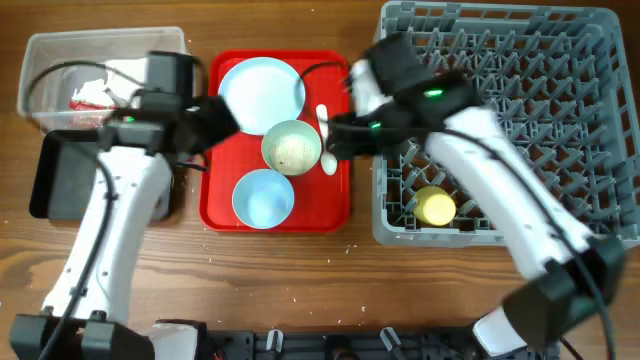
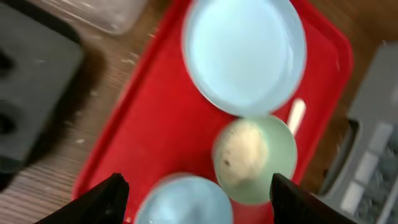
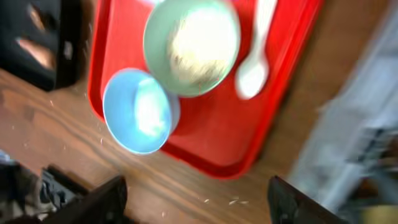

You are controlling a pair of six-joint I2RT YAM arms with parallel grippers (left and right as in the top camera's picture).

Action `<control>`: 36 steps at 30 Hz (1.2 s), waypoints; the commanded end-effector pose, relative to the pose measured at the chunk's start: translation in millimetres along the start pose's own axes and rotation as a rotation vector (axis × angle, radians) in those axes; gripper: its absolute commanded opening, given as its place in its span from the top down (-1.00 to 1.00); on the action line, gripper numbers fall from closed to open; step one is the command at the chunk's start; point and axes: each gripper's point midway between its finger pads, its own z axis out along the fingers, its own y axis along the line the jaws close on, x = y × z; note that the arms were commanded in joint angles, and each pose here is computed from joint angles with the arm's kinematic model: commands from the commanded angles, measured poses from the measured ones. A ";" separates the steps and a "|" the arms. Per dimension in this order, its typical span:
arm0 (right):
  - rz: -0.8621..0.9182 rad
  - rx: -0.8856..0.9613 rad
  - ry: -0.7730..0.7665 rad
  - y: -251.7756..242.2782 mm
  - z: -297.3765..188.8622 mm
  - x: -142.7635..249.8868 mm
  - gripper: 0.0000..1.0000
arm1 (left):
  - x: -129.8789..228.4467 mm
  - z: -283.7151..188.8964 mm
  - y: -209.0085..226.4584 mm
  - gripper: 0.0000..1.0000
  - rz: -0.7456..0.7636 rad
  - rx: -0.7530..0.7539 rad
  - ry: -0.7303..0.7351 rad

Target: Sort waste into correct bins and load items into the dishwasher rack

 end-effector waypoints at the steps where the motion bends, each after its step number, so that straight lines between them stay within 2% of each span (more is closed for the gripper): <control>1: 0.090 0.114 0.101 28.5 61.9 25.2 -0.27 | -28.1 -7.9 44.4 -0.48 -0.113 -0.059 -0.044; 5: 0.077 0.238 0.083 42.6 105.4 38.5 0.01 | -28.0 -7.9 50.4 -0.47 -0.076 -0.075 -0.039; 8: 0.038 0.268 0.047 48.1 141.7 34.5 0.04 | -30.4 -8.8 57.8 -0.45 -0.078 -0.116 -0.056; 12: 0.049 0.288 0.081 39.6 168.6 39.4 0.11 | -35.5 -10.0 65.1 -0.45 -0.083 -0.150 -0.082; 16: 0.047 0.280 0.070 40.1 177.0 36.8 0.28 | -47.1 -13.1 83.4 -0.43 -0.168 -0.165 -0.109; 18: 0.047 0.286 0.079 37.9 180.6 38.5 0.46 | -53.9 -16.1 100.3 -0.43 -0.215 -0.182 -0.121; 20: 0.048 0.294 0.088 35.3 184.0 40.8 0.73 | -58.3 -18.6 112.9 -0.43 -0.248 -0.196 -0.130; 22: 0.048 0.298 0.093 33.8 184.3 42.7 0.87 | -60.2 -19.9 118.9 -0.43 -0.264 -0.203 -0.135; 28: 0.038 0.306 0.108 31.9 183.1 45.7 0.91 | -61.1 -20.5 121.7 -0.43 -0.270 -0.209 -0.139; 30: -0.005 0.300 0.115 35.3 168.6 46.7 0.91 | -61.1 -20.5 121.7 -0.45 -0.270 -0.209 -0.138; 32: -0.062 0.269 0.082 45.2 130.4 39.4 0.91 | -61.1 -20.5 121.7 -0.47 -0.270 -0.209 -0.139; 34: -0.120 0.200 -0.013 64.5 77.8 26.0 0.91 | -61.1 -20.5 121.5 -0.48 -0.269 -0.208 -0.138; 36: -0.128 0.172 -0.193 71.8 9.6 6.4 0.92 | -61.0 -20.5 121.5 -0.48 -0.269 -0.209 -0.138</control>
